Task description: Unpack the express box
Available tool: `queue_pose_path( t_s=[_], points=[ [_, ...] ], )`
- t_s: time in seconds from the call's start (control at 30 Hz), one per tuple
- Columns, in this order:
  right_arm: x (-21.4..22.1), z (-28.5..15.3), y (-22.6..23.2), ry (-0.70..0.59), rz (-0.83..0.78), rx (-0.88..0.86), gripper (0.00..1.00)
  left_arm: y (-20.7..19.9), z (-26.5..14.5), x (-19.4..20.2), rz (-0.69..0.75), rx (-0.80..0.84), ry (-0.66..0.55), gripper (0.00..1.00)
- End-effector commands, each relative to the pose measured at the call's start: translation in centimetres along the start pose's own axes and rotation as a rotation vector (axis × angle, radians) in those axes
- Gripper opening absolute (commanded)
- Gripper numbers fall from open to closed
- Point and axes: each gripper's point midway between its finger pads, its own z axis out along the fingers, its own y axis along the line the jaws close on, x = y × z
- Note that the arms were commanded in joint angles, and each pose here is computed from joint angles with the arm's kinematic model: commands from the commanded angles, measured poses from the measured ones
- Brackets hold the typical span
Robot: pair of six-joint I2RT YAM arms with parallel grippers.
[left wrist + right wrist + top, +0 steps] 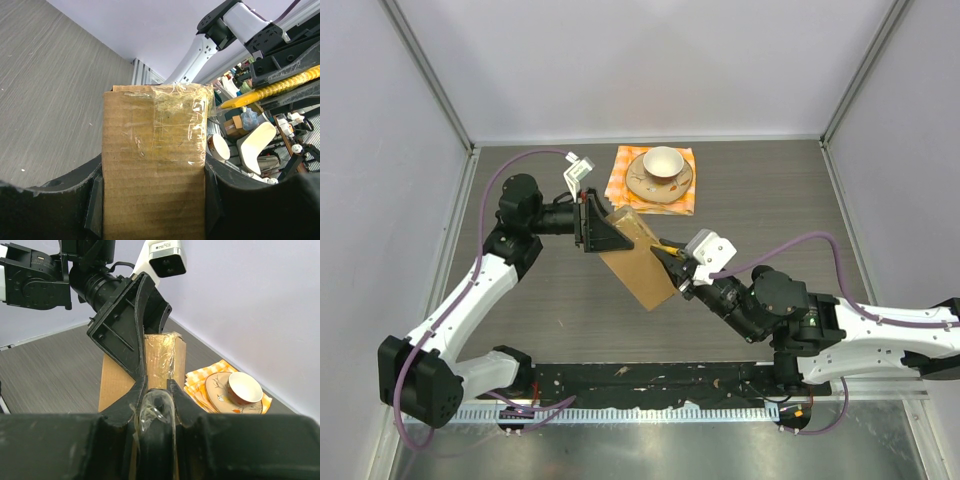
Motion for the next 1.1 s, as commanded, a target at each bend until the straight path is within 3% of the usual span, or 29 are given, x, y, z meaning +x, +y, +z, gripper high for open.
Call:
queue_pose_path(
  t_s=[0.0,1.07],
  points=[
    [-1.5,0.0,-1.0,-0.054,0.003,0.045,0.01,-1.9,-0.2,-0.3,0.069,0.048,-0.008,0.00],
    [1.3,0.0,-1.1,0.047,-0.084,0.070,0.01,-3.7,-0.3,-0.5,0.073,0.087,-0.015,0.00]
  ],
)
